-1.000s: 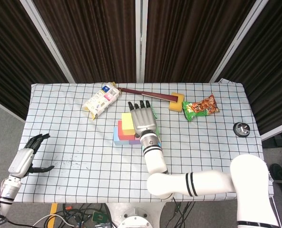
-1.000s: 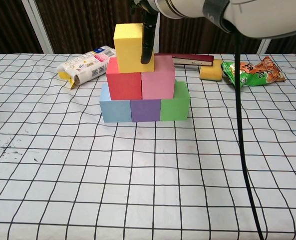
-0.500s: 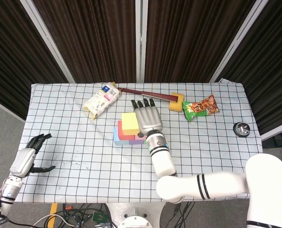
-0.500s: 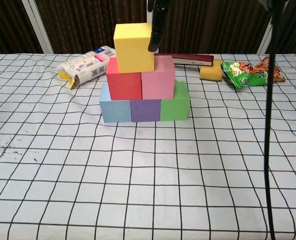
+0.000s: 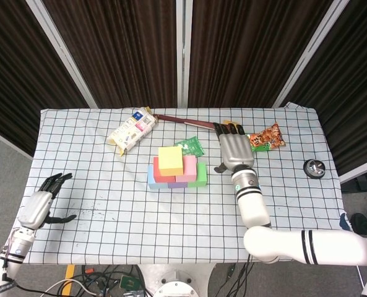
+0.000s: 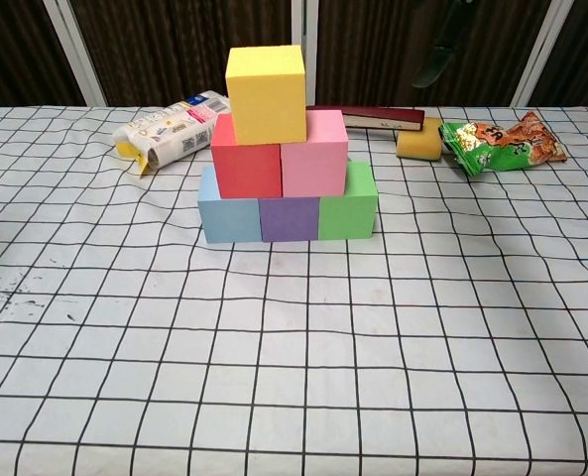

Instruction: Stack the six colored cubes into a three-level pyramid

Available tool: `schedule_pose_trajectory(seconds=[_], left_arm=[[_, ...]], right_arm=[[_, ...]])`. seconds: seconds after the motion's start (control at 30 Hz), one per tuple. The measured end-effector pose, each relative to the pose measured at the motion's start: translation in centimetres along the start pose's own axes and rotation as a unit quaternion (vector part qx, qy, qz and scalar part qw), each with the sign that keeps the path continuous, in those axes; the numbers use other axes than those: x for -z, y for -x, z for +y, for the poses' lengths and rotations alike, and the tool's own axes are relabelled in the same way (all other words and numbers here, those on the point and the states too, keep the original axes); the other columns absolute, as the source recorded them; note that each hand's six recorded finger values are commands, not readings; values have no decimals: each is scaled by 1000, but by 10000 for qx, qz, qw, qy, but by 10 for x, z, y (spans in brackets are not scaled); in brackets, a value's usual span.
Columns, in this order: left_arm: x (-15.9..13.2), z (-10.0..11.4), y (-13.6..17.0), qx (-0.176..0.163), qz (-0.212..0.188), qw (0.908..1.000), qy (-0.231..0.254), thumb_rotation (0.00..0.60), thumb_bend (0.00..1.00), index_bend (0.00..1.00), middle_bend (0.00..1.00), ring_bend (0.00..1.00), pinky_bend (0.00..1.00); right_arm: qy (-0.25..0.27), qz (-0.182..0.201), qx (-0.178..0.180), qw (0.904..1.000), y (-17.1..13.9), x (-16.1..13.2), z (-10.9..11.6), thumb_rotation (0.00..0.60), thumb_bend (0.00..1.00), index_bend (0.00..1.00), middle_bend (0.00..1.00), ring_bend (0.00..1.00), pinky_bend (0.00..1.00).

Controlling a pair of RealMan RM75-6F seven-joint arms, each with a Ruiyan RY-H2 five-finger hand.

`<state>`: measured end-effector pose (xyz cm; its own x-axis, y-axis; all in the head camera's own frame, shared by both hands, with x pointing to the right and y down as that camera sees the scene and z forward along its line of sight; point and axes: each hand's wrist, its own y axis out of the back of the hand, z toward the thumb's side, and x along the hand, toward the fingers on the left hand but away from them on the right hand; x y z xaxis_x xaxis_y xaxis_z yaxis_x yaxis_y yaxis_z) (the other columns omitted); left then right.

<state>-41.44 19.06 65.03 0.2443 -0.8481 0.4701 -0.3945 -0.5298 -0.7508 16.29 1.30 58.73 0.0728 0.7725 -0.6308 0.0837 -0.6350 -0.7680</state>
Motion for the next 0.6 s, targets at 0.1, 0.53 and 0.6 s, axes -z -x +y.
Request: schedule_pose_trajectory(seconds=[0.1,0.53,0.6], left_arm=[[-1,1,1,7,17,10000,-62,600,0,57,106,22,69],[-6,-1,3,8,94,9997,-246,600,0,57,106,21,69],[-5,-1,4,7,108,9996,-253,600,0,57,106,21,69]], right_arm=[[87,-53,58,9999,4,18,-4,600,0,0,108,0,0],[634,-170,243,9975,50,63,-45,600,0,0,109,0,0],[744,-143,231,9969,58,60,-53,600,0,0,108,0,0]])
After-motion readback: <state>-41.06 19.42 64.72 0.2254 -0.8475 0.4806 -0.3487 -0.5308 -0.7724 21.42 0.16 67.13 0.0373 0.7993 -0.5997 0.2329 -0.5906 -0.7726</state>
